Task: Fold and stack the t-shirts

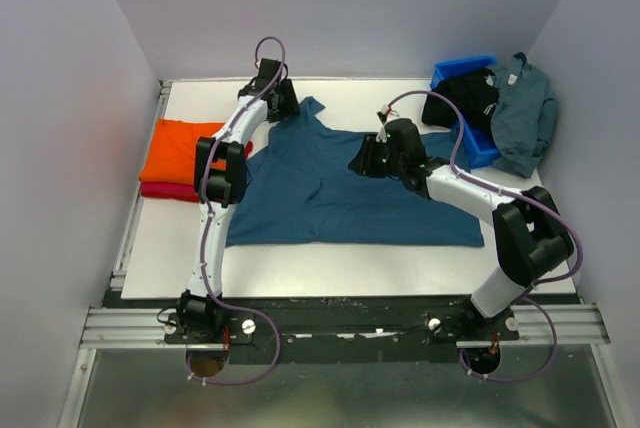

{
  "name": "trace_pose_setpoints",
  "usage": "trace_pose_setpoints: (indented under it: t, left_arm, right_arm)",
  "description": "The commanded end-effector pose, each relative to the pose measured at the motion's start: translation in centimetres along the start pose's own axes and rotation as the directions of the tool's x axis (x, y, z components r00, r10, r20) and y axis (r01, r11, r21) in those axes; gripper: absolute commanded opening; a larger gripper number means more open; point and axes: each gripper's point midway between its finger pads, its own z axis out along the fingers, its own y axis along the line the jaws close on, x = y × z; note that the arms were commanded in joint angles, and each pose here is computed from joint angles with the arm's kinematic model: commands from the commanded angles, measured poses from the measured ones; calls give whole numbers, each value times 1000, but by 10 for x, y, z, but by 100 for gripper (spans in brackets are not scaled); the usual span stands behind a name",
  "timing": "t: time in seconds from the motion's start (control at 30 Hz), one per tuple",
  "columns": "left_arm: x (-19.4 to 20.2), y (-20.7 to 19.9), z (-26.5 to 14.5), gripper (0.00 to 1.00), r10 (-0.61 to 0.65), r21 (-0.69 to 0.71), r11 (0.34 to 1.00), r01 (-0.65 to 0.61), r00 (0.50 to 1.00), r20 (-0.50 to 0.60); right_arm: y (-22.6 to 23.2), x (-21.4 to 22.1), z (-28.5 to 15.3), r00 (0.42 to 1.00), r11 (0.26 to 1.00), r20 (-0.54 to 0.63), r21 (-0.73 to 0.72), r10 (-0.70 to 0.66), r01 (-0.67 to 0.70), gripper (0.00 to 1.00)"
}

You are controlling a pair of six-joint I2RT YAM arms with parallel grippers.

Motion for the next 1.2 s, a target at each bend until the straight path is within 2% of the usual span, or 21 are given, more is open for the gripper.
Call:
trace_pose_setpoints:
  t: [0.0,0.1,0.23,0.3,0.5,0.6,0.77,0.9,1.03,1.1,1.17]
  left_arm:
    - [30,2,5,55,-54,62,996,61,991,-120]
    - [23,-8,-3,23,-38,124,991,49,995,-87]
    - [2,-14,-19,5,56,129,990,-60,998,40]
    - [0,-14,-26,1,108,105,988,-115,992,62]
    - [-1,-23,-51,0,266,-22,963,-268,942,206]
    - [-3,-20,-62,0,326,-118,945,-306,912,249]
    - [-15,-28,-85,0,396,-202,916,-346,855,335]
    - [-6,-35,-94,0,441,-234,894,-381,837,323]
    - [21,-34,-105,0,514,-344,843,-413,805,295]
    - [33,-46,-111,0,542,-352,828,-436,781,308]
    - [46,-50,-115,0,555,-366,817,-445,778,295]
  right_arm:
    - [5,-8,-6,999,999,32,-33,9,-8,42]
    - [4,-8,-6,1000,999,29,-35,10,-9,42]
    - [3,-7,-6,1000,999,27,-32,8,-8,42]
    - [2,-5,-6,1000,1000,25,-29,7,-7,42]
    - [0,-5,-6,1000,1000,23,-25,10,-10,42]
    - [-1,-6,-6,1000,1000,23,-21,10,-9,42]
    - [-4,-7,-8,1000,1000,28,-13,11,-10,42]
    - [-6,-7,-8,999,1000,28,-7,16,-16,42]
    - [-11,-8,-9,999,1000,32,10,27,-27,42]
    - [-14,-7,-8,999,999,30,19,34,-35,42]
    - [-16,-7,-8,999,999,26,26,44,-44,42]
